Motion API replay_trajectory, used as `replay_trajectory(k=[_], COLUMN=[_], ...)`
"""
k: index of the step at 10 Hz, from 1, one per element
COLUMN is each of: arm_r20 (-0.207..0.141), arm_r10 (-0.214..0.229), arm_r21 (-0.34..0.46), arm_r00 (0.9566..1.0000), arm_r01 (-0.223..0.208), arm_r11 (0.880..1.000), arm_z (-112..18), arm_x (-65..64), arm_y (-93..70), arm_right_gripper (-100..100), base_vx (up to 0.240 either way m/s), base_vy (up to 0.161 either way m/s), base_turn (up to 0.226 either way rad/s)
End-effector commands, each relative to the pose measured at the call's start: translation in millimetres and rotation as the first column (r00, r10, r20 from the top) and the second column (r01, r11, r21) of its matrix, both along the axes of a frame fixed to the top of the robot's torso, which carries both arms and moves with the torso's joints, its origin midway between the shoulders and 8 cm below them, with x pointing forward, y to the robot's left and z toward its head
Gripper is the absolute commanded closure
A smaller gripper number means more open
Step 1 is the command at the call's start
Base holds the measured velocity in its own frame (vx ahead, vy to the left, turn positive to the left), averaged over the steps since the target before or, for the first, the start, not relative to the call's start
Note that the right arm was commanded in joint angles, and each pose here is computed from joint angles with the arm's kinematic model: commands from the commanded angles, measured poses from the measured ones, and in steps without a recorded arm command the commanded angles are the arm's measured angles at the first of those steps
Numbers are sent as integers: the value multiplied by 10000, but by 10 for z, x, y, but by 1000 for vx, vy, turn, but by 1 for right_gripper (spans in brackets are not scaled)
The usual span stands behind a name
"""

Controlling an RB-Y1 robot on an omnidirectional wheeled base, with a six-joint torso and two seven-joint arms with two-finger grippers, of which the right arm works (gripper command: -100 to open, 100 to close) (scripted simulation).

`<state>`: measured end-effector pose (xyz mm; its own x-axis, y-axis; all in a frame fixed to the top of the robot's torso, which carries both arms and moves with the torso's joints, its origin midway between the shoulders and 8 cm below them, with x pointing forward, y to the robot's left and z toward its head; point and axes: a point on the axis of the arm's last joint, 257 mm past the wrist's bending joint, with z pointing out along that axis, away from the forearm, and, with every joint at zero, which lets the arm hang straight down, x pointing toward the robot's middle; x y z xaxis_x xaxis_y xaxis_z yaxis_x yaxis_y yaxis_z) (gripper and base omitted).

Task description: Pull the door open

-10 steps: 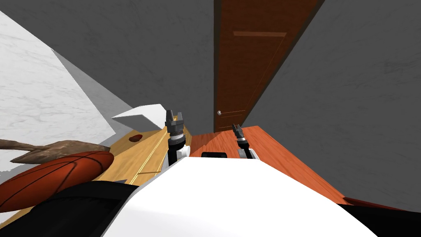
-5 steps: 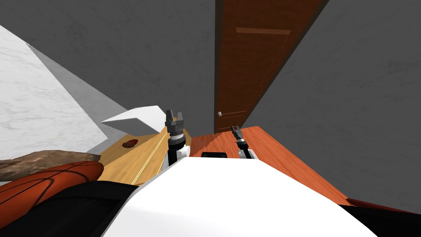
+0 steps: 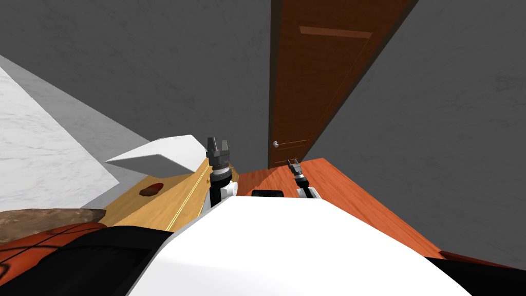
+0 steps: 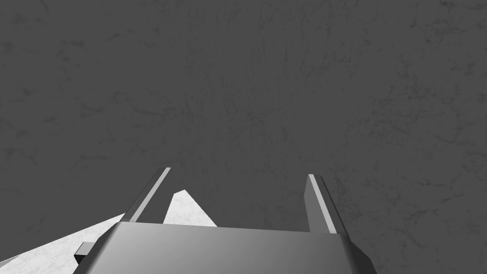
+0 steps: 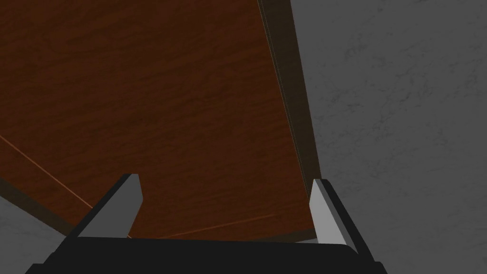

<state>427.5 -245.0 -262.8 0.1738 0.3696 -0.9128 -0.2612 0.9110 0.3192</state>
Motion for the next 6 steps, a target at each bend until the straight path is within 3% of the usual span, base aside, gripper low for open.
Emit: replay_trajectory(k=[1, 6], arm_r20=[-124, -503], arm_r10=[-2, 10], arm_r21=[-318, -1181], arm_r00=[9999, 9987], arm_r01=[-1, -70], arm_r11=[9995, 9930], arm_z=[-102, -385], arm_x=[-6, -26], arm_y=[10, 36], arm_right_gripper=[-100, -100], base_vx=[97, 87], base_vy=[54, 44], base_turn=[-28, -34])
